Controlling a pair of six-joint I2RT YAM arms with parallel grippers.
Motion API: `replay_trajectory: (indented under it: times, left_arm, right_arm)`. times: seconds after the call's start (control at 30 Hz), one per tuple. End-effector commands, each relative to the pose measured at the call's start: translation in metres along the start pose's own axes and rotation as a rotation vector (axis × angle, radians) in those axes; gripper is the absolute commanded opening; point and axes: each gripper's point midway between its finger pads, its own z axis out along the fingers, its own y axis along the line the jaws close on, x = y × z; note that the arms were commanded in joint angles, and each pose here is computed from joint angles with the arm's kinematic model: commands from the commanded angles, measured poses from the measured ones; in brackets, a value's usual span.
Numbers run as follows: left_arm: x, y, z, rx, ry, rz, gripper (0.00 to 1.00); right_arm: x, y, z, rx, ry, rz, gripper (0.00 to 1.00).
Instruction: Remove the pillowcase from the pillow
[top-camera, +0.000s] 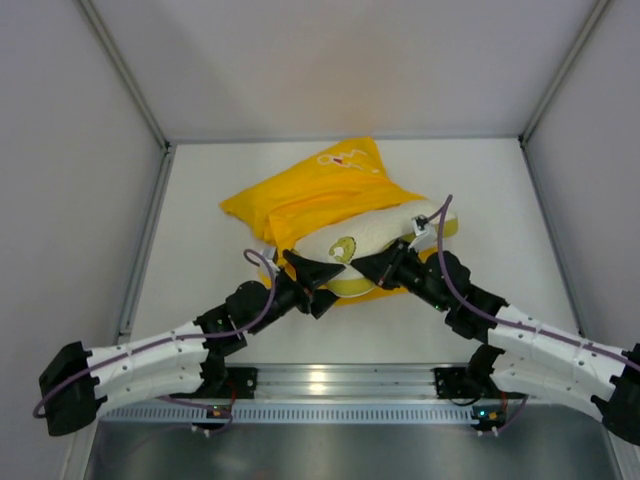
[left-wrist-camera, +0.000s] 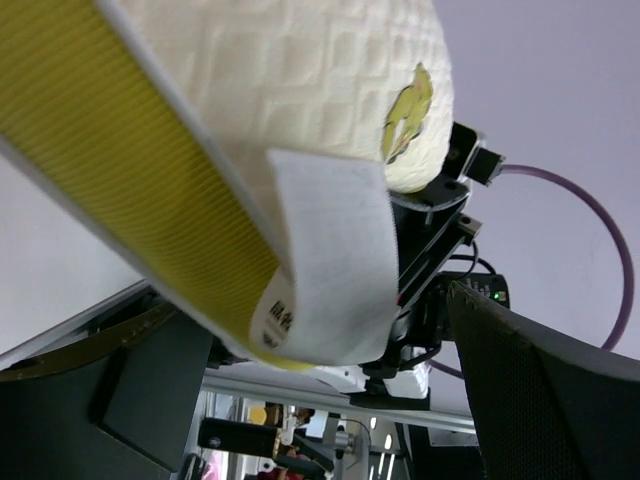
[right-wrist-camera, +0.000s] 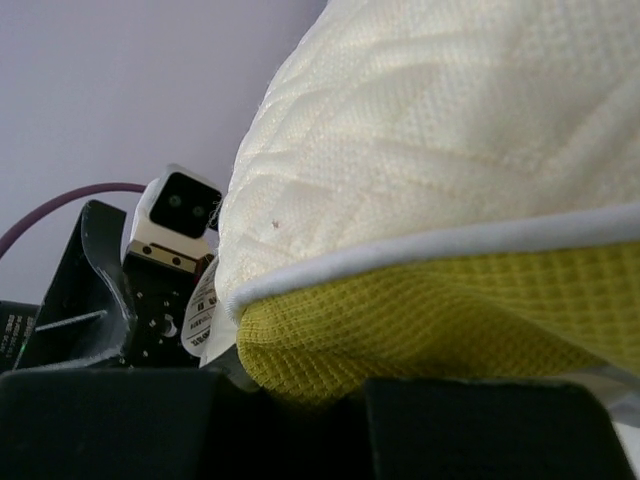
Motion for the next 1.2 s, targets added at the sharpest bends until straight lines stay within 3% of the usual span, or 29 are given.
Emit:
replay_trajectory:
  times: [0.0, 0.23, 0.3, 0.33, 0.37, 0.4, 0.43, 0.5, 0.6, 0.67, 0.8, 0.9, 1.0, 1.17]
  left_arm:
    - [-0.009, -0.033, -0.009, 0.110, -0.054, -0.031, 0.99]
    - [-0.016, -0.026, -0.008, 0.060, -0.093, -0.011, 0.99]
    - [-0.015, -0.029, -0.005, 0.062, -0.091, 0.009, 0.93]
    - [-0.014, -0.030, -0.003, 0.064, -0.088, 0.019, 0.82]
    - [-0.014, -0.029, -0.002, 0.064, -0.088, 0.027, 0.64]
    - [-0.014, -0.028, 0.000, 0.060, -0.088, 0.033, 0.08]
    - [-0.018, -0.023, 0.000, 0.041, -0.100, 0.031, 0.00]
    - [-0.024, -0.018, -0.004, 0.035, -0.108, 0.029, 0.00]
    - [-0.046, -0.011, -0.022, 0.028, -0.169, 0.022, 0.00]
    - [-0.069, 0.002, -0.034, -0.035, -0.246, 0.037, 0.00]
    - [-0.103, -0.011, -0.076, -0.035, -0.394, 0.094, 0.00]
    - [-0.107, -0.026, -0.097, -0.051, -0.436, 0.156, 0.00]
    - [-0.104, -0.041, -0.109, -0.075, -0.435, 0.210, 0.00]
    - [-0.096, -0.055, -0.115, -0.058, -0.403, 0.211, 0.00]
  right_arm:
    - [-0.012, 0.055, -0.005, -0.180, -0.061, 0.014, 0.00]
    - [0.004, 0.093, -0.007, -0.237, -0.015, -0.009, 0.00]
    - [0.012, 0.099, -0.004, -0.240, 0.014, -0.029, 0.00]
    - [0.015, 0.098, -0.003, -0.235, 0.024, -0.036, 0.00]
    - [0.017, 0.098, -0.003, -0.234, 0.029, -0.050, 0.00]
    - [0.016, 0.099, -0.003, -0.235, 0.032, -0.058, 0.18]
    - [0.015, 0.098, -0.004, -0.223, 0.032, -0.069, 0.40]
    - [0.015, 0.080, -0.006, -0.113, 0.053, -0.115, 0.74]
    - [0.018, 0.042, -0.022, 0.052, 0.098, -0.186, 0.89]
    - [0.019, 0.029, -0.034, 0.089, 0.113, -0.210, 0.93]
    - [0.017, 0.009, -0.079, 0.121, 0.129, -0.184, 0.95]
    - [0.006, -0.027, -0.107, 0.225, 0.045, -0.112, 0.91]
    - [-0.003, -0.052, -0.120, 0.267, -0.049, -0.082, 0.89]
    - [0.008, -0.079, -0.104, 0.420, -0.013, -0.157, 0.86]
